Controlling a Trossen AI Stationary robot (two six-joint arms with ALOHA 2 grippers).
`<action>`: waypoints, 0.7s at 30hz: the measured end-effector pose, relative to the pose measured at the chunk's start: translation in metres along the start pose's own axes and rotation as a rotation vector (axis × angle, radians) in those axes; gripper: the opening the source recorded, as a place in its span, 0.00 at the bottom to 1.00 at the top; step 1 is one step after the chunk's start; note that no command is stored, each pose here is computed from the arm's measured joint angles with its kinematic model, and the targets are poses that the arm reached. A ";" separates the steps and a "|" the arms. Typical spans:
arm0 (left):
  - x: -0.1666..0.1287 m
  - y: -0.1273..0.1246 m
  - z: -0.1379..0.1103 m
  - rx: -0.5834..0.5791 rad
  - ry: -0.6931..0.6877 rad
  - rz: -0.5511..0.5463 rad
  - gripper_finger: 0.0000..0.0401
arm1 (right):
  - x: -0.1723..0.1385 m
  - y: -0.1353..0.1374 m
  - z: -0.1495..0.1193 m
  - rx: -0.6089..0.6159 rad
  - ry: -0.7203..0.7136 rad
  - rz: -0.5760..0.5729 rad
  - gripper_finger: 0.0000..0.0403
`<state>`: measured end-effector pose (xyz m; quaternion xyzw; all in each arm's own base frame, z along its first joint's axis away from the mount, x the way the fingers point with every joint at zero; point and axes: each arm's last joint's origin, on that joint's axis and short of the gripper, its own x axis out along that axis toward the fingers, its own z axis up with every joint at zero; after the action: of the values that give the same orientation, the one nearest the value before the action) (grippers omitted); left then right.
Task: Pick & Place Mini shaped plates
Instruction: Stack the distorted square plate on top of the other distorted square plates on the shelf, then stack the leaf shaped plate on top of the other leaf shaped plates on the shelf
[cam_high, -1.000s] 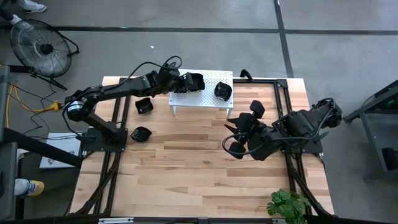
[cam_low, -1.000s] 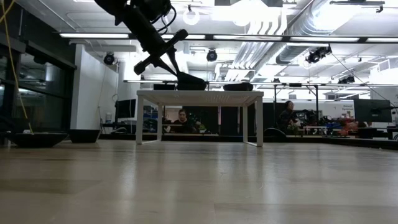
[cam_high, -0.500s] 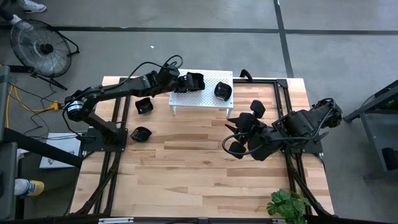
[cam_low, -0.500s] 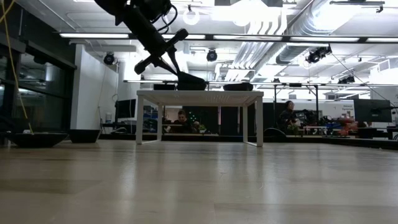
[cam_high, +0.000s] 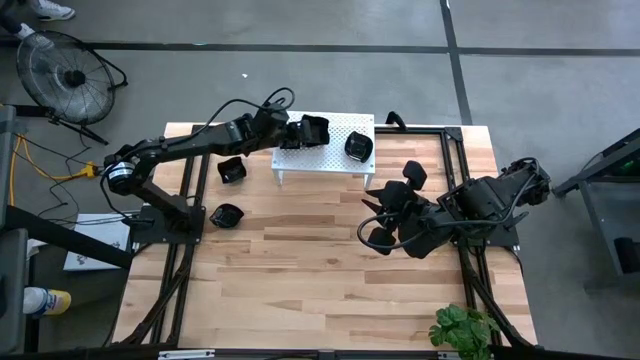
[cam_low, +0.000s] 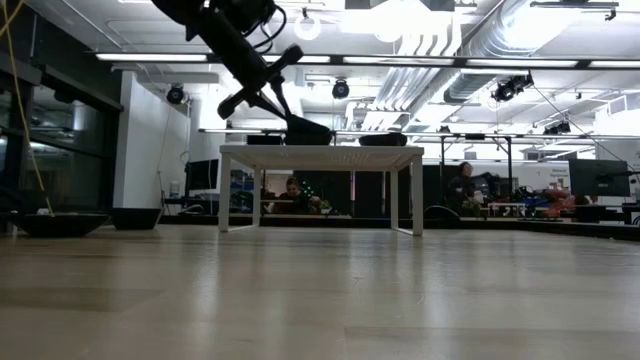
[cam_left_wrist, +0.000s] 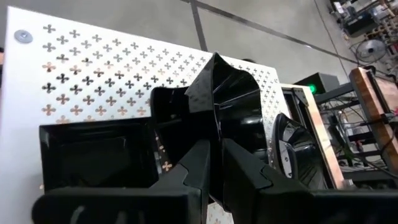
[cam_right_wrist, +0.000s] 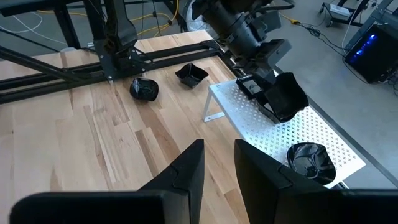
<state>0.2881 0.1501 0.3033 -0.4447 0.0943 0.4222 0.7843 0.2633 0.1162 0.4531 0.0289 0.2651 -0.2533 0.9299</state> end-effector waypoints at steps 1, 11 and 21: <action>0.000 0.000 0.000 0.003 -0.001 -0.003 0.10 | 0.000 0.000 0.000 0.000 0.000 0.000 0.21; 0.000 0.000 0.000 0.018 0.000 0.001 0.34 | 0.000 0.000 0.000 0.000 0.000 0.000 0.21; 0.000 -0.001 0.000 0.074 0.001 -0.010 0.44 | 0.000 0.000 0.000 0.001 0.003 0.002 0.21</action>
<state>0.2885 0.1500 0.3039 -0.4158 0.1079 0.4143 0.8024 0.2631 0.1162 0.4529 0.0301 0.2665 -0.2526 0.9296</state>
